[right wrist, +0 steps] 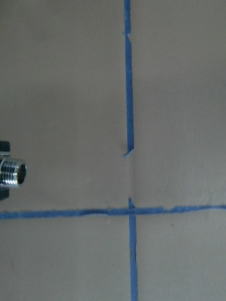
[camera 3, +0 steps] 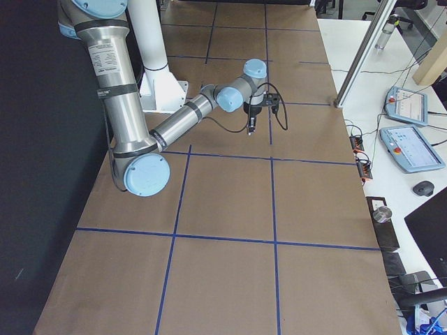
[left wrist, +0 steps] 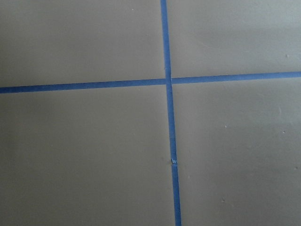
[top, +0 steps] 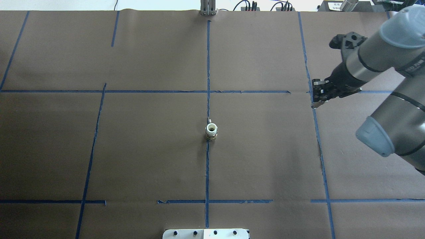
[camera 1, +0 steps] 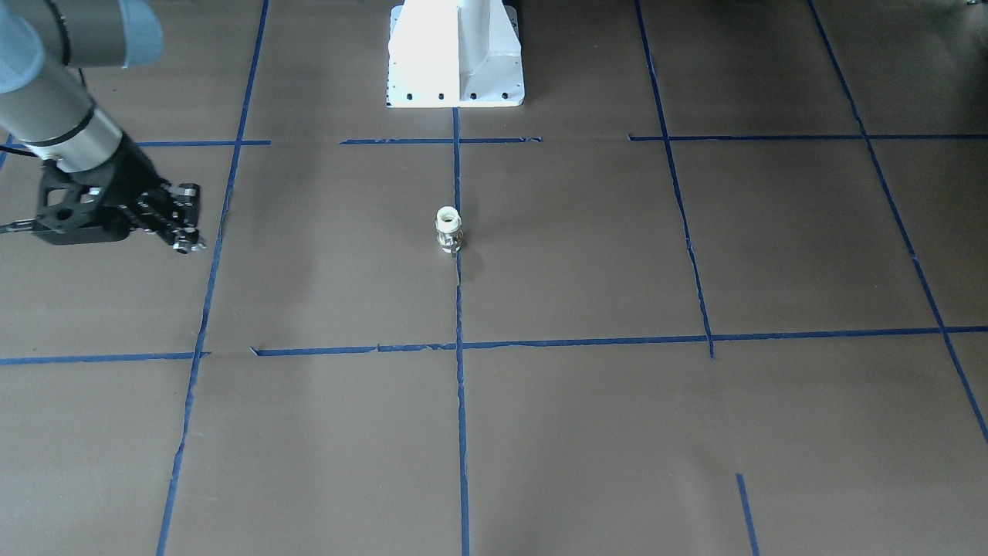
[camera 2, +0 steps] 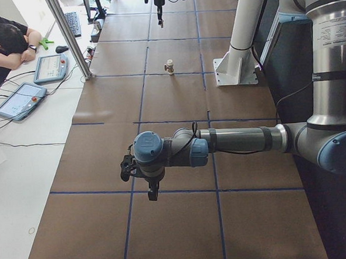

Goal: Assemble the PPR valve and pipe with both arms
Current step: 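Carry the tee fitting with the right gripper above the upright valve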

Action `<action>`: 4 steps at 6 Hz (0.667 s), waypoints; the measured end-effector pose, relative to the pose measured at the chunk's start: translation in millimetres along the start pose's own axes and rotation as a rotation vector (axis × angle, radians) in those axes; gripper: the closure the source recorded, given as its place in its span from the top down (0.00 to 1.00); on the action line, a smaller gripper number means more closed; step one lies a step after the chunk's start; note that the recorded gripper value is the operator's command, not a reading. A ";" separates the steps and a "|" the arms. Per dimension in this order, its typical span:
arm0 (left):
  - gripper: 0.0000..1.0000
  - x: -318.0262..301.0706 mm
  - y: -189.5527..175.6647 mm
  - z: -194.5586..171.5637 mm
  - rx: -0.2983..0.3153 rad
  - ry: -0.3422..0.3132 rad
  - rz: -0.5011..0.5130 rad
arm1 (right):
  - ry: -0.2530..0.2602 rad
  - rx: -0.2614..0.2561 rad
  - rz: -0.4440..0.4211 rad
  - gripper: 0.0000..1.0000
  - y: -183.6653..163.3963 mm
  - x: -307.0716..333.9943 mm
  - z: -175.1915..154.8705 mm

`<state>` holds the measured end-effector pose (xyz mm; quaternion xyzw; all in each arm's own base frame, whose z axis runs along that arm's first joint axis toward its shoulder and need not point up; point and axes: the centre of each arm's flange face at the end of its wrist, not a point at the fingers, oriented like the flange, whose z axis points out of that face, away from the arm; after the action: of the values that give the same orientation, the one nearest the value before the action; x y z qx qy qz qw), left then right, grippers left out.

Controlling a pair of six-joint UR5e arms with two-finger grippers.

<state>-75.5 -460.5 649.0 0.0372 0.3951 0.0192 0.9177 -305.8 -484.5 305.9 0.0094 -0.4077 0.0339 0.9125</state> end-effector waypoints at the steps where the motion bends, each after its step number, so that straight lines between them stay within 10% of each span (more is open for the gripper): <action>1: 1.00 0.7 0.7 -2.1 0.001 -0.022 0.003 | 0.015 -0.001 0.053 0.00 7.3 -61.3 -8.0; 4: 1.00 3.5 0.6 -5.2 0.007 -0.035 0.013 | 0.032 0.059 0.224 0.00 59.7 -226.2 -6.1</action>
<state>-76.9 -459.4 642.9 0.0431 0.3789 0.0230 0.9241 -455.8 -436.9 132.8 -0.0098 -0.3904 0.1479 0.9086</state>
